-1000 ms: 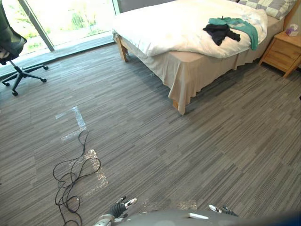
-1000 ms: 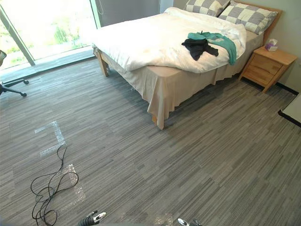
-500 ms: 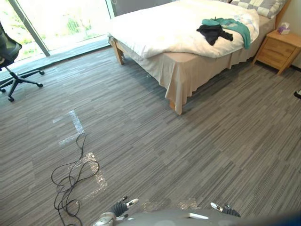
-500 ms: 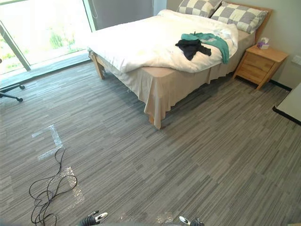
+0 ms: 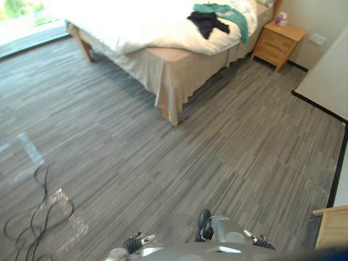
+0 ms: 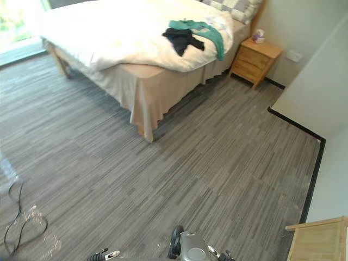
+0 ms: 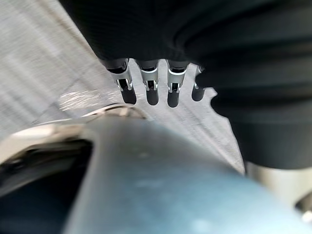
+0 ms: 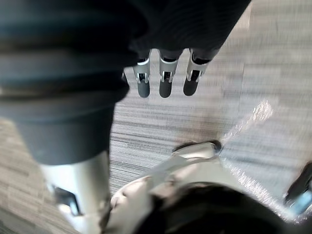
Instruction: Tidy the bed and pick cloth on bed and put in laundry
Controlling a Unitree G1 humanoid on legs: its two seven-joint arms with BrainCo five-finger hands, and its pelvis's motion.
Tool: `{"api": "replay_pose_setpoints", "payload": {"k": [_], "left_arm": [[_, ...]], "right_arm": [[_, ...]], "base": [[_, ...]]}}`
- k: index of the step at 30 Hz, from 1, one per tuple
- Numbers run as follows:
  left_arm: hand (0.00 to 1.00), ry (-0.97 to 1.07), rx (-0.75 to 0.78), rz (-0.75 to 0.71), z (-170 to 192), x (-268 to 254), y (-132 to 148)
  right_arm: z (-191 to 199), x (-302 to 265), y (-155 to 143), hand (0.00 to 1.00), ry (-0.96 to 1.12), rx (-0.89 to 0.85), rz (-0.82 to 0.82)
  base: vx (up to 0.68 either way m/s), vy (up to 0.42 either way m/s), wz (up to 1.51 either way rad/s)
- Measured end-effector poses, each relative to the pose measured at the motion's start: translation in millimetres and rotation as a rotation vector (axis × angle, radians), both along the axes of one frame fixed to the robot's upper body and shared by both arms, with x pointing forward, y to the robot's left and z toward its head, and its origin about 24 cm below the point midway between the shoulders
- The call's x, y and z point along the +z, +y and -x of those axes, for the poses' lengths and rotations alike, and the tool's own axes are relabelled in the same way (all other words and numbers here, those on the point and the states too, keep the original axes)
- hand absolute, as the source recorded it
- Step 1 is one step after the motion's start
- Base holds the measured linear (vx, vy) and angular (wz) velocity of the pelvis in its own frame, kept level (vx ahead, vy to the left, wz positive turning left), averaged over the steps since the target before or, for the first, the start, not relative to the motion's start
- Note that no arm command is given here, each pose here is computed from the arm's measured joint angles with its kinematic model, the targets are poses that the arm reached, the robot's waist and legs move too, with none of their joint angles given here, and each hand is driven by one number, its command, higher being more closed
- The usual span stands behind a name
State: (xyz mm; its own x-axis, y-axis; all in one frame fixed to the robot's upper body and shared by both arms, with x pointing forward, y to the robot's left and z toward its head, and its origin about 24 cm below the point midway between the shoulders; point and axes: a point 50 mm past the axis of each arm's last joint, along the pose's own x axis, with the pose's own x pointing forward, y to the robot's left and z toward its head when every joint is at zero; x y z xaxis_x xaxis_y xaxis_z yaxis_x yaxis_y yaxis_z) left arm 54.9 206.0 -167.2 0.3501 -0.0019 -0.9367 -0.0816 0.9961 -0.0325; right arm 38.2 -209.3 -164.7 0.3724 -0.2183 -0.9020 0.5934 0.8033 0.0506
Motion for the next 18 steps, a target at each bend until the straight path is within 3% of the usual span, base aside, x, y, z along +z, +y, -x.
{"api": "replay_pose_setpoints", "payload": {"k": [3, 9, 14, 18], "left_arm": [[0.00, -0.064, 0.043, -0.009, -11.6, 2.3, -4.4], [0.00, -0.265, 0.148, -0.002, -38.0, 14.0, -3.9], [0.00, -0.341, 0.185, -0.019, -44.8, 19.2, 3.0], [0.00, -0.317, 0.225, -0.008, -35.9, 15.2, -1.6]], "right_arm": [[1.6, 1.2, -10.0, 0.00, 0.018, 0.021, 0.034], [-11.2, -0.5, -16.1, 0.00, 0.059, 0.238, 0.067], [-48.2, 4.5, -2.7, 0.00, -0.075, 0.295, 0.049], [-40.5, 8.3, -5.4, 0.00, -0.123, 0.334, 0.085]], "base": [[0.42, -0.306, -0.50], [0.48, -0.211, -0.61], [0.41, 0.032, -0.94], [0.47, 0.202, -0.45]]}}
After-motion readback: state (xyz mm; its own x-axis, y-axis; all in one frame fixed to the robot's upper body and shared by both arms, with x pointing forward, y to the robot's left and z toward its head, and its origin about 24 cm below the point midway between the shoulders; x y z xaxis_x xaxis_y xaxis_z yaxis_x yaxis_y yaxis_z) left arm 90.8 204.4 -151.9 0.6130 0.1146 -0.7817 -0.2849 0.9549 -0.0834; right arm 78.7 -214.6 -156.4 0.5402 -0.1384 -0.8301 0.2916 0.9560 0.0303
